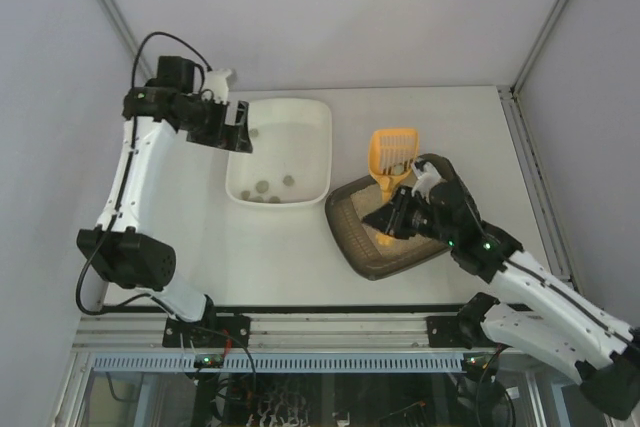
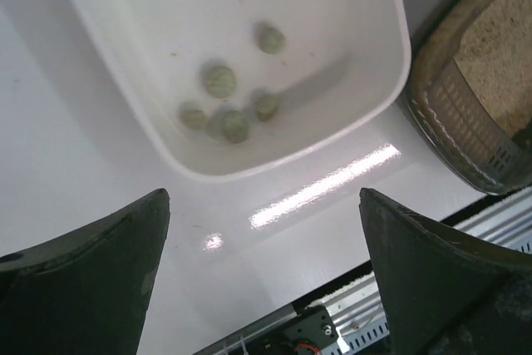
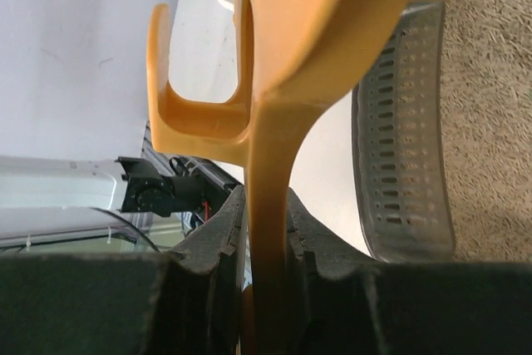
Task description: Clean the litter box
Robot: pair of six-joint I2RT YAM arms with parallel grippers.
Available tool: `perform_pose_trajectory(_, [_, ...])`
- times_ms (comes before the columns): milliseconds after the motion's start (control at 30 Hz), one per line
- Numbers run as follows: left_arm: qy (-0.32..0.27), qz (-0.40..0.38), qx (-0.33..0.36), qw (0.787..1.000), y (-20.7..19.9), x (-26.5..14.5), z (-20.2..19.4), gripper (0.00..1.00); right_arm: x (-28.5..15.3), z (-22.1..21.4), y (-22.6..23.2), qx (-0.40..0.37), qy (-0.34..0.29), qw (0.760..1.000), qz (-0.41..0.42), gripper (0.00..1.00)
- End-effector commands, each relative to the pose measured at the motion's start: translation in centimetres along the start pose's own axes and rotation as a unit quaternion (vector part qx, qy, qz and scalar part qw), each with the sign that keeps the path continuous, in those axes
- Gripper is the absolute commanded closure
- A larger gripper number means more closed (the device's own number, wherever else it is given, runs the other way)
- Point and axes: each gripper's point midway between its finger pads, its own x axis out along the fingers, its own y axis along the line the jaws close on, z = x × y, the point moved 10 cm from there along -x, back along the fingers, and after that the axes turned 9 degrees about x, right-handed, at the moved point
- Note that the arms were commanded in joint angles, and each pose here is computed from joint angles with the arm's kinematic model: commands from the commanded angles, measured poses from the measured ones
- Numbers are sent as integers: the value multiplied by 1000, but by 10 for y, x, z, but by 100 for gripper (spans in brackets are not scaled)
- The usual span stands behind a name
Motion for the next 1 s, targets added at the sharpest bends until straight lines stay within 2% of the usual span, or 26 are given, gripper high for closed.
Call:
perform_pose_trajectory(0, [-58,43,5,997,3,-44,2,0,24,32,38,-17,-5,1000,18,100])
perform_pose_trajectory(67, [-71,73,-4,995,8,-48,2,0,43,46,46,-26,10,1000,15,100])
perform_pose_trajectory(167, [-87,69,-20,994,8,-50,2,0,78,67,54,-37,50,998,2,100])
perform_pose_trajectory(367, [-71,55,-50,995,13,-48,-1,0,149,88,81,-97,129,985,-53,100])
perform_pose_trajectory(500, [-73,59,-76,993,25,-52,-4,0,186,96,82,-94,151,982,-58,100])
perform_pose_trajectory(567, [-68,57,-84,993,28,-51,-8,0,198,99,82,-114,155,977,-93,100])
perform_pose_trajectory(700, [-49,71,-88,992,32,-44,-18,0,218,100,76,-193,166,942,-219,100])
perform_pose_trajectory(967, [-33,73,-90,993,36,-39,-30,0,224,84,67,-305,171,866,-357,100])
